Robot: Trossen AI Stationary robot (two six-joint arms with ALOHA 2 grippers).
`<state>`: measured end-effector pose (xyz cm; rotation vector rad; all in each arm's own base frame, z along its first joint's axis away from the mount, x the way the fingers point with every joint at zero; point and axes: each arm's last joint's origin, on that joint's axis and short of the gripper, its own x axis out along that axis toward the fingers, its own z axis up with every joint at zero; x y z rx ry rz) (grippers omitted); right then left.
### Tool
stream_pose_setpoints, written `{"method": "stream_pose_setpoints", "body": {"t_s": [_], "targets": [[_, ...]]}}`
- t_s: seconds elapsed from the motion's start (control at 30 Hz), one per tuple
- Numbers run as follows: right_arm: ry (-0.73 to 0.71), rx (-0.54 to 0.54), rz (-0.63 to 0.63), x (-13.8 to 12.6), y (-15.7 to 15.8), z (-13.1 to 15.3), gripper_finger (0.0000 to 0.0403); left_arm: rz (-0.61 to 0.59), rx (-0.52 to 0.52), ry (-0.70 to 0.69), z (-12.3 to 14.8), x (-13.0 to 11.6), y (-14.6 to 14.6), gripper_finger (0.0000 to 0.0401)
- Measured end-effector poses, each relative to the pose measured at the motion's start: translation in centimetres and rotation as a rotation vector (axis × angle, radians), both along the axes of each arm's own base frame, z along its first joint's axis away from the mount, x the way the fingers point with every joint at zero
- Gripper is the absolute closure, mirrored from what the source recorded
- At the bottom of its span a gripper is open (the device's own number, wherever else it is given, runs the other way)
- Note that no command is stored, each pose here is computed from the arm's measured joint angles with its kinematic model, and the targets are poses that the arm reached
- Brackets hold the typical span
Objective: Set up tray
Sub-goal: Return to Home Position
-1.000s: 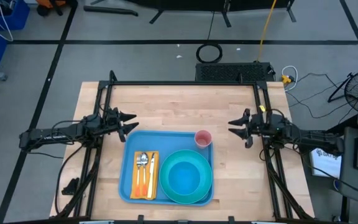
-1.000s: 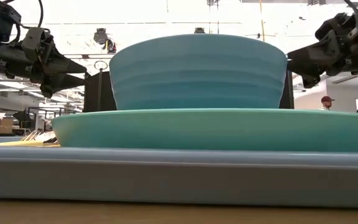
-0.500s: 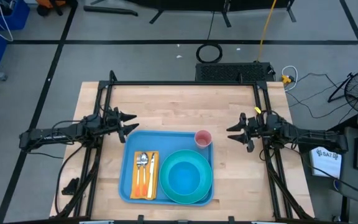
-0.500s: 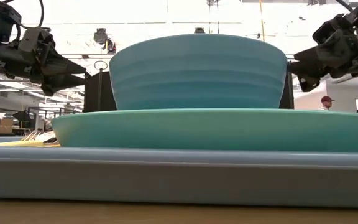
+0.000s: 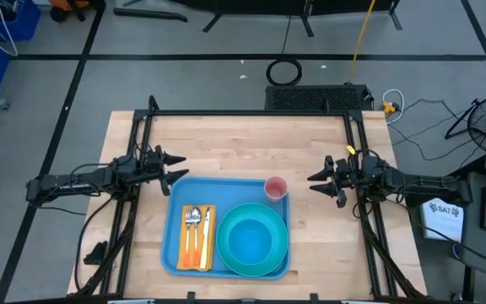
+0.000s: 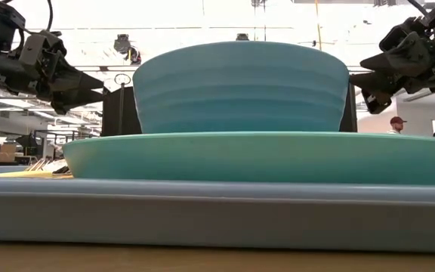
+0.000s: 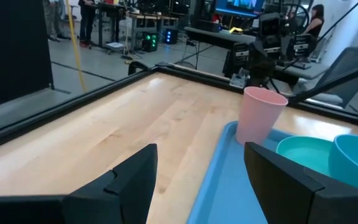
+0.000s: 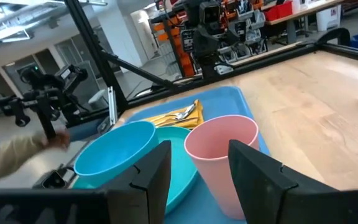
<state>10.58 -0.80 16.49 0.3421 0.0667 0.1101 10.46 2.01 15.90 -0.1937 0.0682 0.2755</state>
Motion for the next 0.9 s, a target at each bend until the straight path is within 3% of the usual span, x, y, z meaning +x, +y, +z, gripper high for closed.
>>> {"method": "stream_pose_setpoints", "body": {"t_s": [0.9], "targets": [[-0.001,-0.004,-0.002,0.0,-0.01,0.0,0.025,0.001,0.002,-0.021,0.21,0.02,0.0,0.0157]]}}
